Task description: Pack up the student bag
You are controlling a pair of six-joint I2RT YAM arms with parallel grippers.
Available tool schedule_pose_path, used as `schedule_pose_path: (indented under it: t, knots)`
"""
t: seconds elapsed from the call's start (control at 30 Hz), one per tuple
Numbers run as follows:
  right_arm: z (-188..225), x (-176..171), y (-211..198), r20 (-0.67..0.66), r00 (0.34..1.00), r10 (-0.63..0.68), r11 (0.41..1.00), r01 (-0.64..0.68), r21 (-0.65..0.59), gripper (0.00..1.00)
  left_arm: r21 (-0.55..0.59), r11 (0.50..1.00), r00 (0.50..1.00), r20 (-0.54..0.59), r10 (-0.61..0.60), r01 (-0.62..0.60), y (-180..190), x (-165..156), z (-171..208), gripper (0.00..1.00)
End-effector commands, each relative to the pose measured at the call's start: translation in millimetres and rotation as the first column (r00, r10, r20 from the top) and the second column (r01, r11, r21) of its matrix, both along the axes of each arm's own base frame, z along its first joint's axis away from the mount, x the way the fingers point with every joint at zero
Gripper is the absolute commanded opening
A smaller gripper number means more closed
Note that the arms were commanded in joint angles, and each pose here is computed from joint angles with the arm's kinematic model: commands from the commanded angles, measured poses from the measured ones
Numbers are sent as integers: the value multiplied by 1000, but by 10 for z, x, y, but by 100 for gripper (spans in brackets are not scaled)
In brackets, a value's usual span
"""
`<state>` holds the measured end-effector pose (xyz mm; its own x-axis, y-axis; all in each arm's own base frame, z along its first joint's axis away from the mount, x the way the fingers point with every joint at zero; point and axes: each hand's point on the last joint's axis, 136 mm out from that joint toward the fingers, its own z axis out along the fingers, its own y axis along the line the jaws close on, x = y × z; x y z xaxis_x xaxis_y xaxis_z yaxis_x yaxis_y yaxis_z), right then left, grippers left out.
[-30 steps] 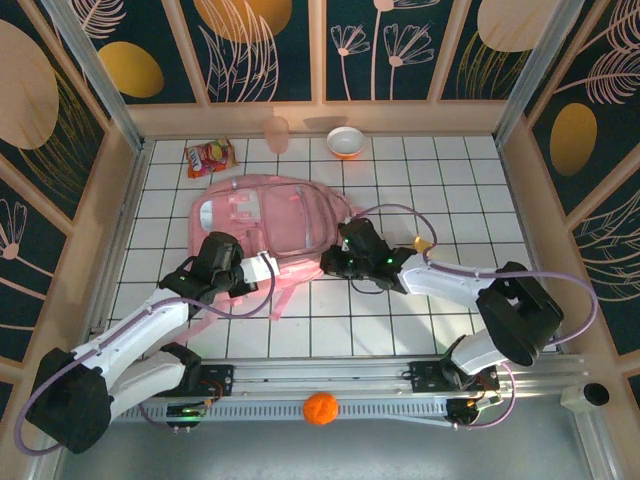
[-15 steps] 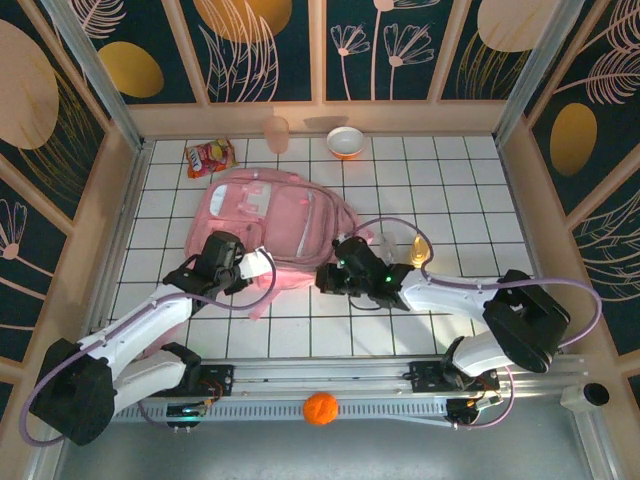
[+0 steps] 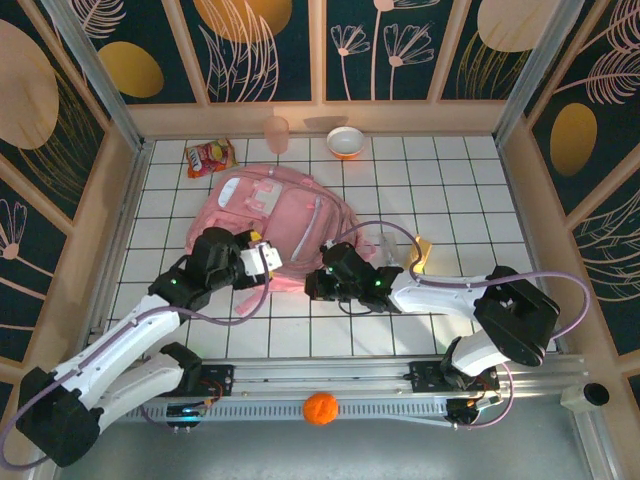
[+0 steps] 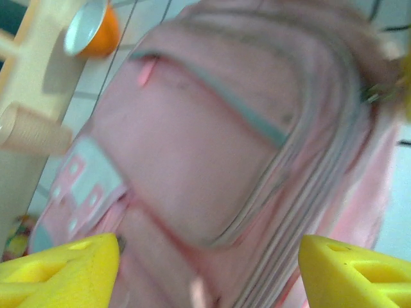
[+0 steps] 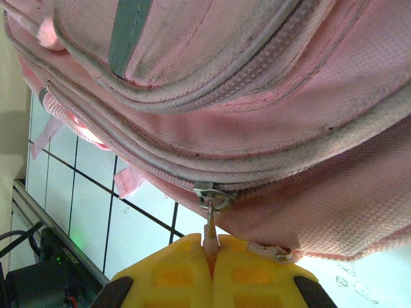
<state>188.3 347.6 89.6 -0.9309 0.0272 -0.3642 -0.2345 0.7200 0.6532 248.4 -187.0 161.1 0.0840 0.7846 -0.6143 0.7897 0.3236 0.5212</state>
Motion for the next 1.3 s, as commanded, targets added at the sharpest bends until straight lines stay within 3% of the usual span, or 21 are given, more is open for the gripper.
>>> schedule_pose_path:
  t: [0.0, 0.27, 0.4, 0.47, 0.53, 1.0, 1.27]
  knots:
    - [186, 56, 104, 25, 1000, -4, 999, 3, 53, 0, -11, 990, 990, -13, -139, 139, -296, -50, -28, 71]
    - [227, 75, 111, 32, 999, 1, 998, -3, 62, 0, 31, 976, 975, -47, -215, 217, -557, -9, -353, 65]
    - [285, 91, 96, 37, 999, 2, 996, -5, 86, 0, 75, 977, 979, -64, -194, 199, -504, 16, -480, 38]
    - [291, 115, 39, 39, 999, -8, 996, 5, 85, 0, 111, 979, 985, -58, -165, 170, -420, 35, -518, 15]
    - [284, 153, -53, 37, 999, -24, 997, 21, 75, 0, 142, 978, 988, -58, -145, 152, -339, 18, -552, 0]
    - [164, 521, -845, 56, 993, -102, 994, 104, -30, 0, 212, 975, 994, -99, -49, 70, 127, -130, -593, 0]
    - [228, 576, -666, 85, 995, -47, 998, 44, 39, 0, 225, 972, 992, -117, -45, 70, 266, -315, -518, 0]
